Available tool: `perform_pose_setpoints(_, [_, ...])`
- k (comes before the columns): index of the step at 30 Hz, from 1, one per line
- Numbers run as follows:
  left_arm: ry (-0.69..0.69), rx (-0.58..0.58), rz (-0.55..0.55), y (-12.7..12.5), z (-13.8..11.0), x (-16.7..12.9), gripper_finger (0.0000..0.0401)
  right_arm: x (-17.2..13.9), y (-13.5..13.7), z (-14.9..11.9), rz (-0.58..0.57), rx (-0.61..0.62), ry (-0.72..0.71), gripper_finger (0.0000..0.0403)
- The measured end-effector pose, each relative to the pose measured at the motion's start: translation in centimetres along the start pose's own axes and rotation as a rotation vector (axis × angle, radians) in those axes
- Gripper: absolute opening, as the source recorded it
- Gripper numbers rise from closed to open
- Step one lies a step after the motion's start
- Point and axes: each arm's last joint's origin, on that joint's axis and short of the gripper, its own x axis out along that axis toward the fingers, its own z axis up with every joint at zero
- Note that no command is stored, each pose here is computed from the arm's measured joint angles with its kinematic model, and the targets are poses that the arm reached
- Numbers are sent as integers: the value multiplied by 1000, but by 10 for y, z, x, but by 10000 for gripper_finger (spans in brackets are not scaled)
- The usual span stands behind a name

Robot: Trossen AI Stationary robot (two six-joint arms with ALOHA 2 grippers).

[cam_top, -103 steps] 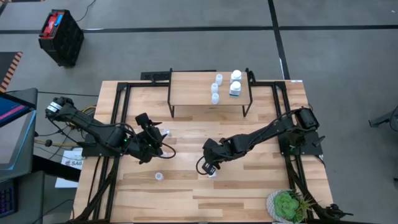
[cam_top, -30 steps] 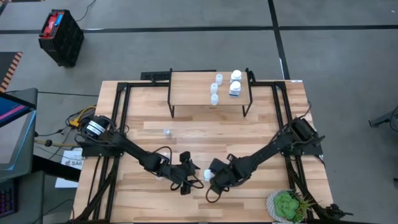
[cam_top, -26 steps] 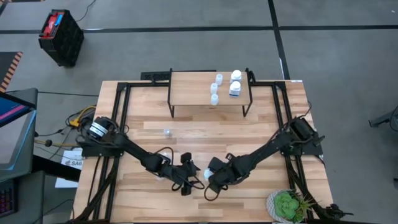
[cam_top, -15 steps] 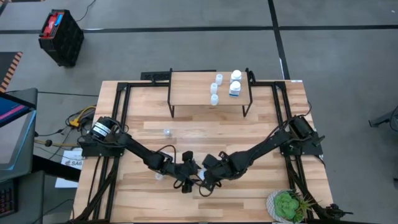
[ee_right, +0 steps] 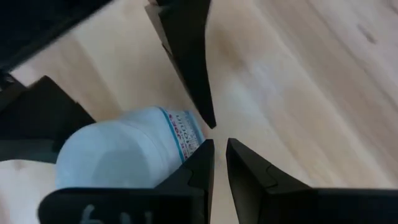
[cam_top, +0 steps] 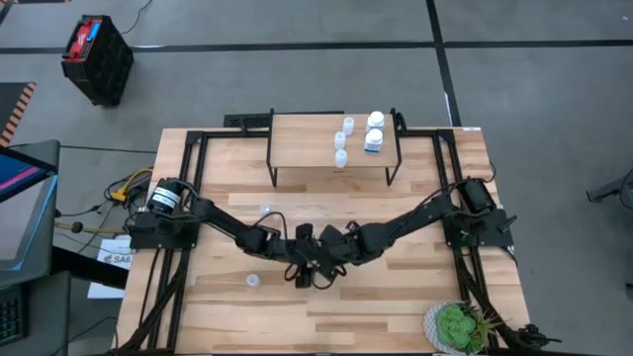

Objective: Pick and place medicine bottles onto shelf by color
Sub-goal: Move the white pill bottle to the center of the table

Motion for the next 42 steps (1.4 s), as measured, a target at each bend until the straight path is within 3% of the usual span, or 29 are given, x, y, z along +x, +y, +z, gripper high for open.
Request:
perform_pose_setpoints(9, [35, -15, 73, 31, 1, 5, 245, 1, -26, 8, -129, 25, 91, 69])
perform_pose_setpoints(15, [27, -16, 90, 44, 4, 6, 245, -22, -38, 11, -184, 41, 117, 69])
perform_pose_setpoints(25, [-8, -31, 134, 66, 12, 8, 245, -70, -32, 3, -124, 47, 78, 69])
perform_pose_setpoints(42, [-178, -58, 133, 70, 38, 8, 245, -93, -10, -27, -61, 34, 79, 69])
